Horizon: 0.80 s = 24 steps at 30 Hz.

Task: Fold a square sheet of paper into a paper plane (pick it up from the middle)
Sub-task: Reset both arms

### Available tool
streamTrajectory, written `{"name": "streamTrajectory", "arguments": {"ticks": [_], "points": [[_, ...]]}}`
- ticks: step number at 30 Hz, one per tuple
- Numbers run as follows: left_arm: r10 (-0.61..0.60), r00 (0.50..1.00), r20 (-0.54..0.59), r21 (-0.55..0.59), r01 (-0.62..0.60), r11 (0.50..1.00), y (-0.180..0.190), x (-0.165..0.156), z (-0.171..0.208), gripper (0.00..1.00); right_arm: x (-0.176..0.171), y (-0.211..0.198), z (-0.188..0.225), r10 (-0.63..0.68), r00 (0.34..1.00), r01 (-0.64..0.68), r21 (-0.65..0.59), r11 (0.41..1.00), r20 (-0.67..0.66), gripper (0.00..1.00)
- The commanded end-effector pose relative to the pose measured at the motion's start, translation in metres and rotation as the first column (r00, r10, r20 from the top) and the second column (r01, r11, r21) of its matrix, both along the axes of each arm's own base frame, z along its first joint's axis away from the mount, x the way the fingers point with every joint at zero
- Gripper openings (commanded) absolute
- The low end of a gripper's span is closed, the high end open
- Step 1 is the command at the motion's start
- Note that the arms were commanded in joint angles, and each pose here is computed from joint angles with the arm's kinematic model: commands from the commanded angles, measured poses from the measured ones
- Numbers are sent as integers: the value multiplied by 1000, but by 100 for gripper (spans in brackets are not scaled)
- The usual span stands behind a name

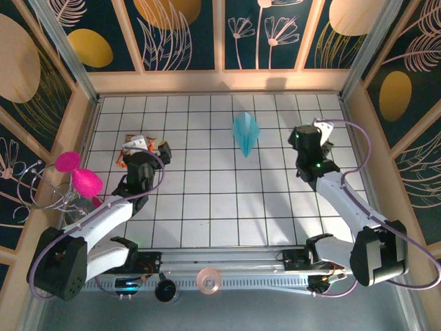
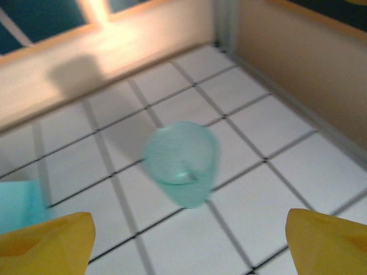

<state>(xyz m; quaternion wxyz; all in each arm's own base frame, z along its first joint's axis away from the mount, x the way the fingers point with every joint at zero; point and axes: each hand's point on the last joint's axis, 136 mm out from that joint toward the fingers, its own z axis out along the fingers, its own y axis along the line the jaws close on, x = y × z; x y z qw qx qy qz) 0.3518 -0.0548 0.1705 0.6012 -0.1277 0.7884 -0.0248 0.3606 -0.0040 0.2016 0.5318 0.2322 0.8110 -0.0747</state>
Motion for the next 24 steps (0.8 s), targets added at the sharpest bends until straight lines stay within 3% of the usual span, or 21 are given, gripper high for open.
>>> {"name": "streamTrajectory", "arguments": {"ticks": [1,5,12,20,24], "points": [[130,981,144,105,-146,984,29,-4,28,99,-14,-42,4,-158,982,163,-41,986,98,86],[163,976,142,192,-189,963,39,-8,18,99,-26,-67,-17,-187,972,194,-40,980,140,86],[144,980,136,294,-179,939,48,-5,7,99,-37,-77,-34,-94,957,127,-103,987,275,87],[65,991,119,296,-98,950,55,12,-13,99,-23,-58,-45,73,944,-20,-163,986,323,88],[-15,989,145,236,-20,971,53,19,-17,99,-8,-50,-53,141,945,-96,-161,982,296,88]]}}
